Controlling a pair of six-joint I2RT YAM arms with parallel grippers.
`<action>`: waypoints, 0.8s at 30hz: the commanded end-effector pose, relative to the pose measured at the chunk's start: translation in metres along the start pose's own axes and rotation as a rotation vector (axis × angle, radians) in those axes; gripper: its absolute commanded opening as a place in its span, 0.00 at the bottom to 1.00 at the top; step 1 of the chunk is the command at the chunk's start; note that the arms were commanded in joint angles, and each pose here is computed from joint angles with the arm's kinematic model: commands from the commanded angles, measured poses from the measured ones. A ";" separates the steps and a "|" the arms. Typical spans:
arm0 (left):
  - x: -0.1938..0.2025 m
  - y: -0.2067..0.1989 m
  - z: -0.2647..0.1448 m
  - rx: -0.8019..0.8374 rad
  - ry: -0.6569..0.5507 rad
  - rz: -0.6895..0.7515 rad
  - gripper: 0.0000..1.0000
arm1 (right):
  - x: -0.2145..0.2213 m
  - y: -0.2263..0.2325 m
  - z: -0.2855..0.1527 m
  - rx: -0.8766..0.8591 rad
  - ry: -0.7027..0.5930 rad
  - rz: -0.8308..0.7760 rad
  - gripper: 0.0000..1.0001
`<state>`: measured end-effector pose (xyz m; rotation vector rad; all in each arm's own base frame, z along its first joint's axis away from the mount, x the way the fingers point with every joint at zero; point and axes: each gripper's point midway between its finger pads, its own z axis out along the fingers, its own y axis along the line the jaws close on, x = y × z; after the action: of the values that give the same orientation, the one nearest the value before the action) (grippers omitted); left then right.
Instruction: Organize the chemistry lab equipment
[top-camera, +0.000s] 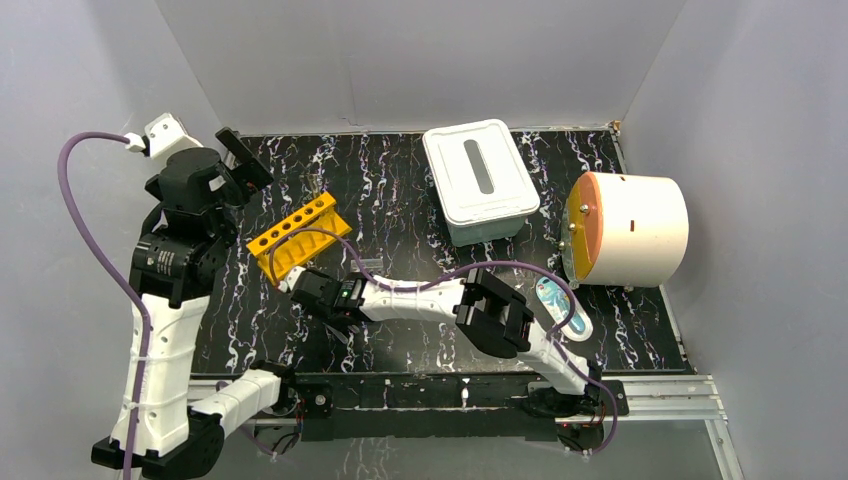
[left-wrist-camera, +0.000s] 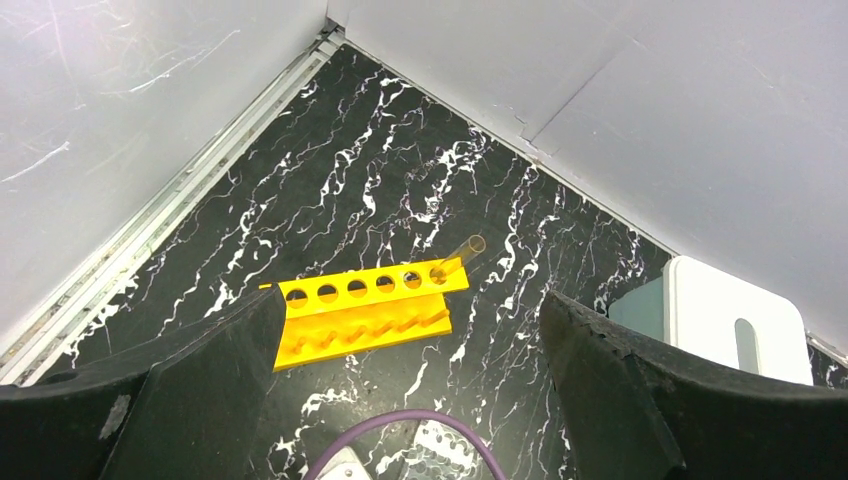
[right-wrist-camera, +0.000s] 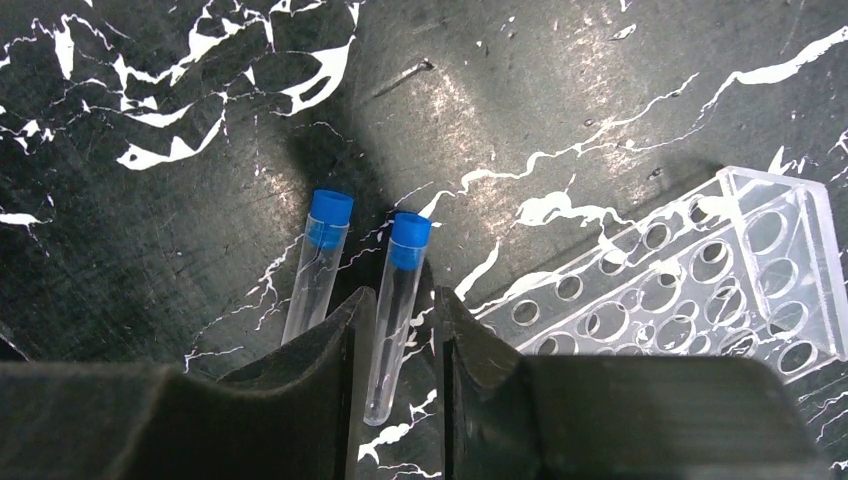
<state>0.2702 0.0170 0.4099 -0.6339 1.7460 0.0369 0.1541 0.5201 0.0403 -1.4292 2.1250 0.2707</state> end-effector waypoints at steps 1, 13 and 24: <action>-0.011 0.010 -0.008 -0.026 -0.044 0.005 0.98 | -0.013 0.000 -0.005 -0.007 -0.016 0.010 0.37; -0.013 0.005 -0.006 -0.007 -0.050 0.002 0.98 | 0.008 -0.004 0.010 -0.039 0.059 0.032 0.36; -0.011 0.002 -0.006 0.006 -0.036 -0.010 0.98 | 0.003 -0.018 0.009 0.001 0.043 0.026 0.22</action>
<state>0.2675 0.0198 0.4142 -0.6332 1.7278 0.0446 0.1636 0.5153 0.0305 -1.4354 2.1912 0.2916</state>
